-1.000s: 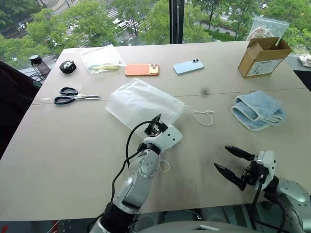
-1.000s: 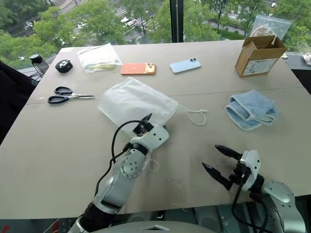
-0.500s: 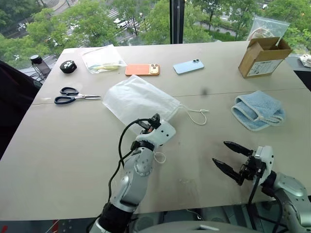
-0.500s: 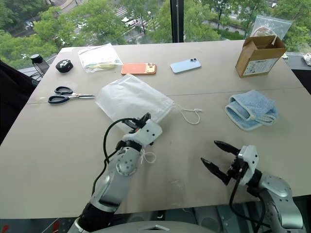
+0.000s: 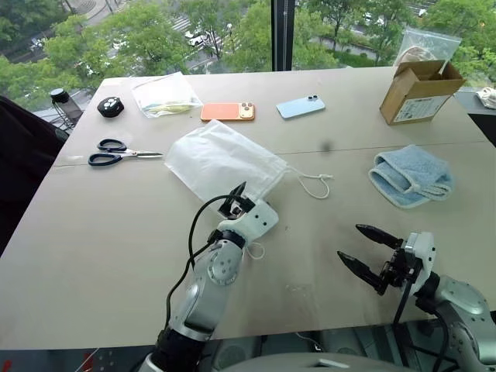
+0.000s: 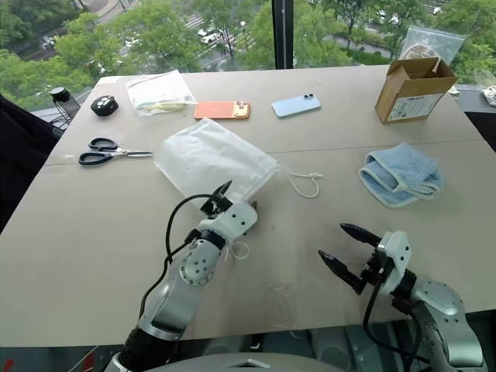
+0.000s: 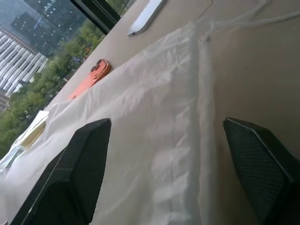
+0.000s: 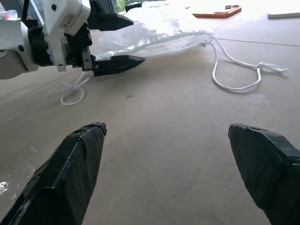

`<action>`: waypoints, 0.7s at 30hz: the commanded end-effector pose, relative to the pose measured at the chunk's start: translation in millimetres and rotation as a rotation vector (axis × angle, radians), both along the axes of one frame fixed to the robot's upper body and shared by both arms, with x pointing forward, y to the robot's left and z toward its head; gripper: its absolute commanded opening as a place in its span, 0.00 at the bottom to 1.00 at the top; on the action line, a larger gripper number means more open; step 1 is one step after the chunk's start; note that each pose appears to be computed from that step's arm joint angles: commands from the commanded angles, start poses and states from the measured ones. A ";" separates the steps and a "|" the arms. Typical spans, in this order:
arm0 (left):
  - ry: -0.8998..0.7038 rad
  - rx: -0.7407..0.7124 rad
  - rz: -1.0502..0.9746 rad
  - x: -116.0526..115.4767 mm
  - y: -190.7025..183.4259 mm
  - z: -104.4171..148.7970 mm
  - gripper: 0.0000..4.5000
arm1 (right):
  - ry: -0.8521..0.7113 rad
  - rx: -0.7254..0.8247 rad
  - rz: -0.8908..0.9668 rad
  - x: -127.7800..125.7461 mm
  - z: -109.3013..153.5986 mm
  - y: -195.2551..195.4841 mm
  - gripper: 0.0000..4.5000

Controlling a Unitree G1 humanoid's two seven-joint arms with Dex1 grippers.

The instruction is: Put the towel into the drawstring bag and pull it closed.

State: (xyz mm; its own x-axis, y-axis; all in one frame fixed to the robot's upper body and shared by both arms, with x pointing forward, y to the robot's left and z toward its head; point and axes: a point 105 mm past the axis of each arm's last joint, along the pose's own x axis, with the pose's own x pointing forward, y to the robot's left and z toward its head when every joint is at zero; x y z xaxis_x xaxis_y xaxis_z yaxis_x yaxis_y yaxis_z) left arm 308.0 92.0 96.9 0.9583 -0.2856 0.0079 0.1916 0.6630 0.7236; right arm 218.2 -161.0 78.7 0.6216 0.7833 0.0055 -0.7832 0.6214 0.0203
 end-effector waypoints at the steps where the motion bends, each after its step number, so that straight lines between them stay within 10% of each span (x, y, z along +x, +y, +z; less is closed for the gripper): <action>1: -0.042 0.023 0.020 2.7 3.2 1.3 0.89 | -0.065 0.031 0.027 -1.9 17.5 4.1 1.00; 21: -0.185 0.060 0.115 8.2 19.0 12.7 0.89 | -0.088 0.020 0.029 1.9 18.1 2.0 1.00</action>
